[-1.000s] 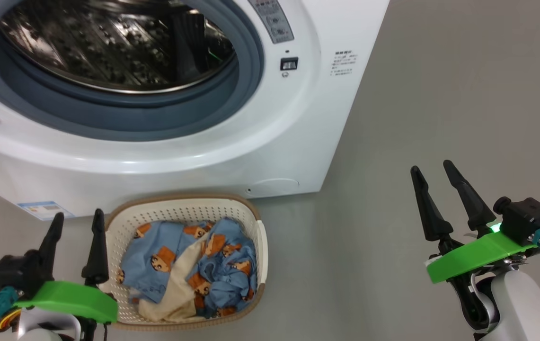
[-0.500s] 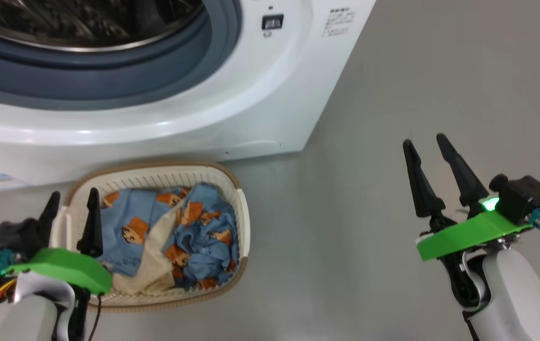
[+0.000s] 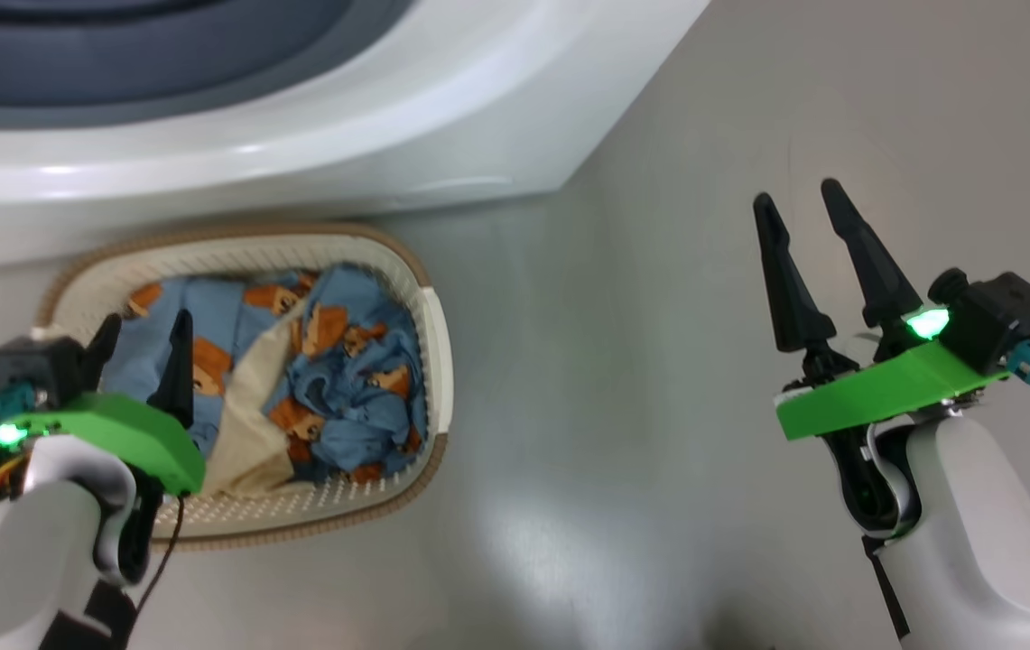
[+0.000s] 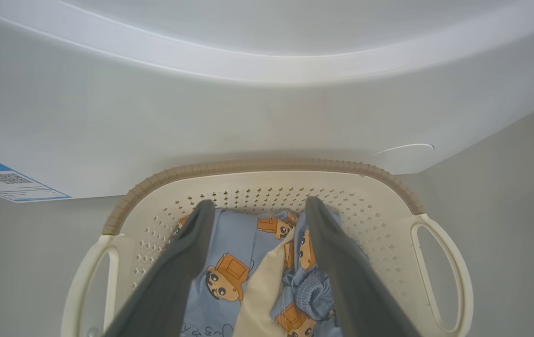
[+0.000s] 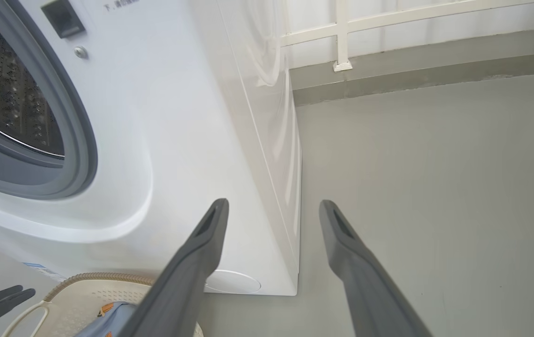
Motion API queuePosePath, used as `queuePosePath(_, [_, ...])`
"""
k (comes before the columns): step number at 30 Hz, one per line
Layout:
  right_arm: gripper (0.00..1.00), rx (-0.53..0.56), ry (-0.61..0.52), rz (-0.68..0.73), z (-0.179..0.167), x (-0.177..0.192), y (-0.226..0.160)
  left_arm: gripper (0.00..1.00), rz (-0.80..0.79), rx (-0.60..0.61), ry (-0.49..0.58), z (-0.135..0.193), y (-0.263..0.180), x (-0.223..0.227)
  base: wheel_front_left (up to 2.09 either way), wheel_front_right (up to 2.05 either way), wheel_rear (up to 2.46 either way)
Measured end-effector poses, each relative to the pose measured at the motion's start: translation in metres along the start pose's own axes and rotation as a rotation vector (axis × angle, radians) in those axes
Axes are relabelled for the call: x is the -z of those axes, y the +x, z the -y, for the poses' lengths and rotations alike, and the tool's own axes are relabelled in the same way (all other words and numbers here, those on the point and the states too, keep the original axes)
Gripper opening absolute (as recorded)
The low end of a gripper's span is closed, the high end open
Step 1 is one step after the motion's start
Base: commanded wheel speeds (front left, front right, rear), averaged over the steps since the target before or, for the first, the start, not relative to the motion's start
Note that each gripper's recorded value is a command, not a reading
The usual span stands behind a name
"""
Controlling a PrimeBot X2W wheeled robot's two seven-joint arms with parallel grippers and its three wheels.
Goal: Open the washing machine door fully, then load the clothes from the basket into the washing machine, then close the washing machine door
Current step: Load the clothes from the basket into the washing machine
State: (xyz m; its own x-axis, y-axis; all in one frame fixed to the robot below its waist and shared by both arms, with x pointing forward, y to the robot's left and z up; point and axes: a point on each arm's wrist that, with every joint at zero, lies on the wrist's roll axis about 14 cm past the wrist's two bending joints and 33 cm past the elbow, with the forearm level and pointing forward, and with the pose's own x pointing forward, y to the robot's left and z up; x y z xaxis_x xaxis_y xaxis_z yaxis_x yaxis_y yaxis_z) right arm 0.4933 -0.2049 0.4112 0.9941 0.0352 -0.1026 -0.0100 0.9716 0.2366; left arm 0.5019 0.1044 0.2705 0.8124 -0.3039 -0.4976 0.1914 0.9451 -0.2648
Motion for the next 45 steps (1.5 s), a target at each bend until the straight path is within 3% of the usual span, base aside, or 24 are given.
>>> queuePosePath(17, [1.00, 0.039, 0.011, -0.112, 0.014, 0.062, 0.018, 1.00, -0.338, 0.083, 0.000, 0.010, 0.063, 0.108, 0.00, 0.00, 0.00])
queuePosePath(24, [1.00, 0.063, -0.009, -0.132, 0.026, 0.073, 0.019, 1.00, -0.408, 0.114, 0.032, 0.013, 0.085, 0.134, 0.00, 0.00, 0.00])
queuePosePath(31, [1.00, 0.090, -0.004, -0.163, 0.037, 0.087, 0.014, 1.00, -0.481, 0.037, 0.106, -0.020, 0.101, 0.157, 0.00, 0.00, 0.00])
queuePosePath(43, [1.00, 0.116, -0.019, -0.185, 0.048, 0.094, 0.010, 1.00, -0.576, 0.047, 0.106, -0.015, 0.112, 0.185, 0.00, 0.00, 0.00])
queuePosePath(44, [1.00, 0.117, -0.019, -0.186, 0.048, 0.094, 0.010, 0.10, -0.579, 0.047, 0.107, -0.015, 0.112, 0.186, 0.00, 0.00, 0.00])
queuePosePath(45, [1.00, 0.117, -0.019, -0.186, 0.048, 0.094, 0.010, 0.00, -0.579, 0.047, 0.109, -0.015, 0.112, 0.185, 0.00, 0.00, 0.00])
